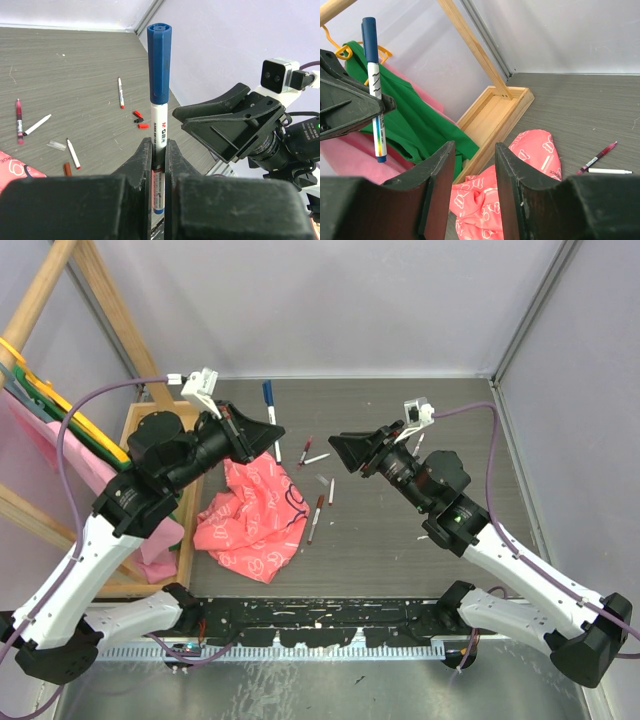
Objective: Insert the pens into the pen caps
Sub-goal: Press the pen cap onto the pen.
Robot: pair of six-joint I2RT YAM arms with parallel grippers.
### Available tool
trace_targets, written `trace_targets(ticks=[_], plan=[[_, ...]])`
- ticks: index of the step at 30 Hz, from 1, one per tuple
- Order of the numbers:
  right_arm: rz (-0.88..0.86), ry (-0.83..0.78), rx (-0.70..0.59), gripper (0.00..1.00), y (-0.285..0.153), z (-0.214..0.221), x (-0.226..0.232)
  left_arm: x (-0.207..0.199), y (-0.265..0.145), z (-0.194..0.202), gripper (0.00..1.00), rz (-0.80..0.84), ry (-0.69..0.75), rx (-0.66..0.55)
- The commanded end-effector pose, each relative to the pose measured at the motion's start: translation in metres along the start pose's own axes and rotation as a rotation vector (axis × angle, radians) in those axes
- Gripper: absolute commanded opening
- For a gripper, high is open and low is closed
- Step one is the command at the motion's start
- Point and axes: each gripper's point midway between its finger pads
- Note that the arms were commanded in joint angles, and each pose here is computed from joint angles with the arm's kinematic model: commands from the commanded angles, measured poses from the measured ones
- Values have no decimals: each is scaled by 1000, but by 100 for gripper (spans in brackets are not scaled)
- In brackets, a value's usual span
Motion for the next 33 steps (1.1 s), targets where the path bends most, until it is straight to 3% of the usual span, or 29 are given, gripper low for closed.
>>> trace_targets(ticks=[1,13,25,33], plan=[[-26,10,-45,43,-2,-13,10,-11,-7,-21,0,38,0,-68],[-56,-19,-63,43,-10,-26,24,-12,-7,-3,1,97,69,-57],[-216,20,-75,54,-3,-51,76,-22,2,46,0,268,242,103],[-231,121,-38,56,13,-46,83,-26,7,63,0,354,309,157]])
Point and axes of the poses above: each gripper's point midway between its finger pads, its own y axis out along the fingers, its own x axis along the line the jaws close on, z = x × y, and after that the axes turned 12 degrees about y, right-handed
